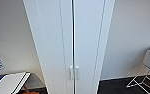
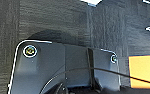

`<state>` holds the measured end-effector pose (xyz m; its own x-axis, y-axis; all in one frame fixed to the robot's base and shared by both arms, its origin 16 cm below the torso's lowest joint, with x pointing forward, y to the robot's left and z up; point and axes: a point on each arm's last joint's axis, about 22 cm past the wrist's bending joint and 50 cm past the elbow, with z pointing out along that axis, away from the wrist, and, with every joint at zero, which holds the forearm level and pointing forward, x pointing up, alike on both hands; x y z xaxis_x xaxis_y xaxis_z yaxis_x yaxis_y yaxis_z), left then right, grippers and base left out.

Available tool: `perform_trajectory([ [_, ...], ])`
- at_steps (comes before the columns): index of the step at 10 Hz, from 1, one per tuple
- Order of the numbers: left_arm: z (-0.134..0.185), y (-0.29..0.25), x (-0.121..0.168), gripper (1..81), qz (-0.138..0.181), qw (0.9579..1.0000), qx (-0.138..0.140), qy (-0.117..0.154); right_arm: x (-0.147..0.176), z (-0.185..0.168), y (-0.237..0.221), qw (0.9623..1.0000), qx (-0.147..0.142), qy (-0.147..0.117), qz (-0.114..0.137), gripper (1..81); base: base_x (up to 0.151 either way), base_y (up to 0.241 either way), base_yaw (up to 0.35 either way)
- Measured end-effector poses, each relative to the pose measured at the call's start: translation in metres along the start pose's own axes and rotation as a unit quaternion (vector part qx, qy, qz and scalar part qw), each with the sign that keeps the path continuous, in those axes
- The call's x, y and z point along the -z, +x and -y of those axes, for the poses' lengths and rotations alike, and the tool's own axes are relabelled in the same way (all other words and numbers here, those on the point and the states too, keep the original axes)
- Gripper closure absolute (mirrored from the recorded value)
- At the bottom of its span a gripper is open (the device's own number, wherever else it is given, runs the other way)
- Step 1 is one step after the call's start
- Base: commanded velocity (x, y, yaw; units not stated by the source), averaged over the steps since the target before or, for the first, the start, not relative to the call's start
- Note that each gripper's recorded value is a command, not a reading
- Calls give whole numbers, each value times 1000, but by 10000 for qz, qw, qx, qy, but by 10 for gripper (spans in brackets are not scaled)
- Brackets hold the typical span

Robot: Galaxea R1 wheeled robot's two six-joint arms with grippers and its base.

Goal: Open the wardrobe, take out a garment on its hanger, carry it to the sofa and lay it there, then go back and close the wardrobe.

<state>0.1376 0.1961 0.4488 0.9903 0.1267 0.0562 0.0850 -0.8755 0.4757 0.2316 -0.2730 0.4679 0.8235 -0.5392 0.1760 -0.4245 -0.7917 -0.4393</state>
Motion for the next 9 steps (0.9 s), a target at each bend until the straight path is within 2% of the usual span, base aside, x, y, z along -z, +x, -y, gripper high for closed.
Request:
perform_trajectory([
  [1,5,-37,-1,10,245,9995,-203,28,0,-15,-52,9984,411,-137,376,10,0,0,0],
  [2,7,-72,-2,10,459,9983,-350,34,3,-22,-103,9950,705,-127,698,10,0,0,0],
  [4,-20,-114,-13,10,683,9952,-682,-165,16,-38,-184,9878,990,-135,1194,10,0,0,0],
  [5,-36,-122,-19,10,714,9945,-723,-259,23,-49,-208,9854,1033,-211,1336,10,0,0,0],
  [6,-39,-126,-23,10,686,9944,-778,-180,30,-60,-231,9832,1063,-313,1450,10,0,0,0],
  [8,-21,-121,-29,10,462,9944,-805,501,33,-65,-261,9787,1214,-448,1592,10,0,0,0],
  [9,-25,-118,-34,10,375,9939,-805,660,30,-56,-272,9773,1289,-419,1626,10,0,0,0],
])
